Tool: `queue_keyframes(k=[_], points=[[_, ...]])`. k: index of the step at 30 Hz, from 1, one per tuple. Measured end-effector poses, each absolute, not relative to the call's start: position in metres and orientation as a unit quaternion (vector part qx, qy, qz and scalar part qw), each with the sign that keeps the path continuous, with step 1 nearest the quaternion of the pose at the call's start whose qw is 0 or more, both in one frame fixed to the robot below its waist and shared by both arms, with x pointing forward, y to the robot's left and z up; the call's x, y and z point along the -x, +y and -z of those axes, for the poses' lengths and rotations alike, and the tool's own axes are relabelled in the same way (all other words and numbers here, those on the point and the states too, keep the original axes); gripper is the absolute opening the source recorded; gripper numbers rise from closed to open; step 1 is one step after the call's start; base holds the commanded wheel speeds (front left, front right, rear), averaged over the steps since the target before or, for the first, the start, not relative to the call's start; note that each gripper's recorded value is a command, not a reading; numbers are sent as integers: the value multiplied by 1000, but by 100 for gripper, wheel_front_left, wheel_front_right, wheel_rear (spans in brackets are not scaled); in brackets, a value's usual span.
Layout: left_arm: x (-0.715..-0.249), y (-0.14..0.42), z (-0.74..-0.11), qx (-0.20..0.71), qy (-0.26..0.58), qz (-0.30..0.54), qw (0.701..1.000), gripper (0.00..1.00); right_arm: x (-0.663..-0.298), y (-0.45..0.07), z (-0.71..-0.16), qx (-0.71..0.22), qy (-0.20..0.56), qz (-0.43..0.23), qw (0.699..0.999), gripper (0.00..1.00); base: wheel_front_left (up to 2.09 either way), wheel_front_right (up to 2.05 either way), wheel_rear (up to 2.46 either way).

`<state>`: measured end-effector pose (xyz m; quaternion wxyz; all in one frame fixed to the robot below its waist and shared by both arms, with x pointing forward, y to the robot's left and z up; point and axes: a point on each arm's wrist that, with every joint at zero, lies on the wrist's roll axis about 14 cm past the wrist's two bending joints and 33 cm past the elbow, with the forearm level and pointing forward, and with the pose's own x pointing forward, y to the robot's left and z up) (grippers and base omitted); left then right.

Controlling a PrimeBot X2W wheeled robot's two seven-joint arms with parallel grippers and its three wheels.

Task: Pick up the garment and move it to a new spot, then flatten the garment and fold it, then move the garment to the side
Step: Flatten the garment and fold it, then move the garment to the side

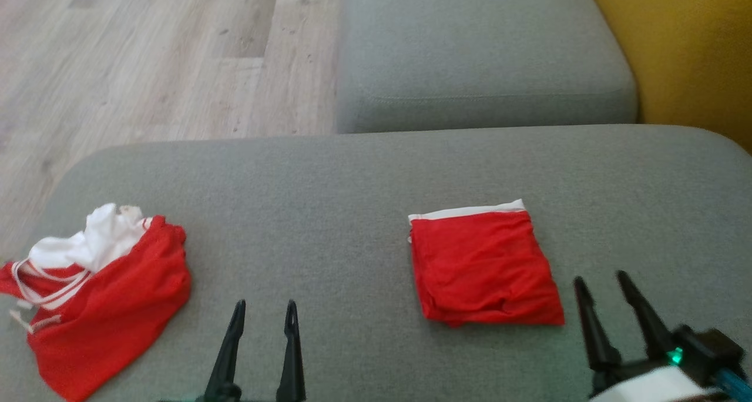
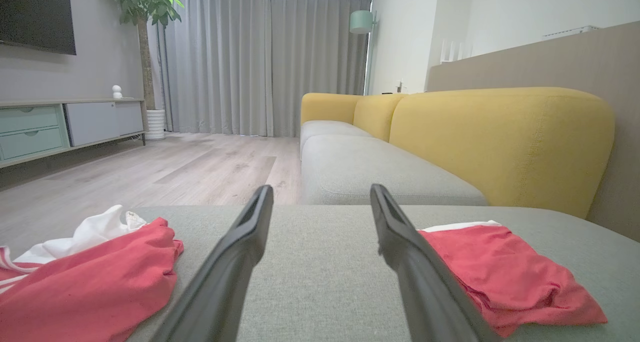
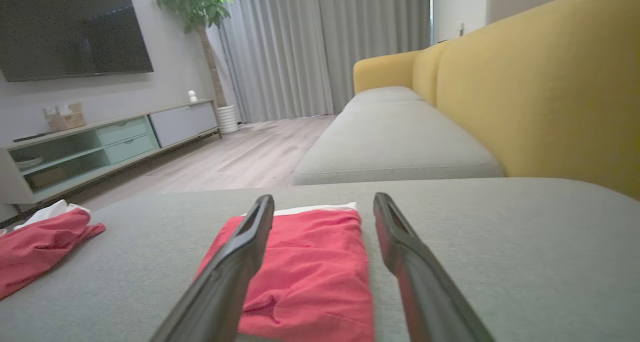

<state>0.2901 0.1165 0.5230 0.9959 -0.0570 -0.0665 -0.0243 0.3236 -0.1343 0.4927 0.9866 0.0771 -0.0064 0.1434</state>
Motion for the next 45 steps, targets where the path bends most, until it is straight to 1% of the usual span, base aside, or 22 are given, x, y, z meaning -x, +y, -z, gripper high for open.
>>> queue_keyframes(k=[3, 9, 16, 32, 41, 45], points=[[-285, 116, -518, 57, -59, 28, 996, 100, -312, -154, -499, -74, -23, -111, 991, 100, 0, 0, 0], [-280, 119, -506, 52, -42, 28, 997, 100, -296, -157, -496, -75, -22, -97, 992, 100, 0, 0, 0], [-280, 123, -504, 46, -41, 26, 998, 100, -296, -158, -500, -75, -30, -95, 992, 100, 0, 0, 0], [-280, 125, -498, 41, -30, 23, 998, 100, -297, -157, -496, -78, -23, -93, 992, 100, 0, 0, 0], [-282, 125, -490, 39, -15, 23, 999, 100, -302, -155, -487, -78, -5, -95, 992, 100, 0, 0, 0], [-284, 123, -483, 44, 0, 23, 999, 100, -310, -154, -479, -76, 10, -100, 992, 100, 0, 0, 0]])
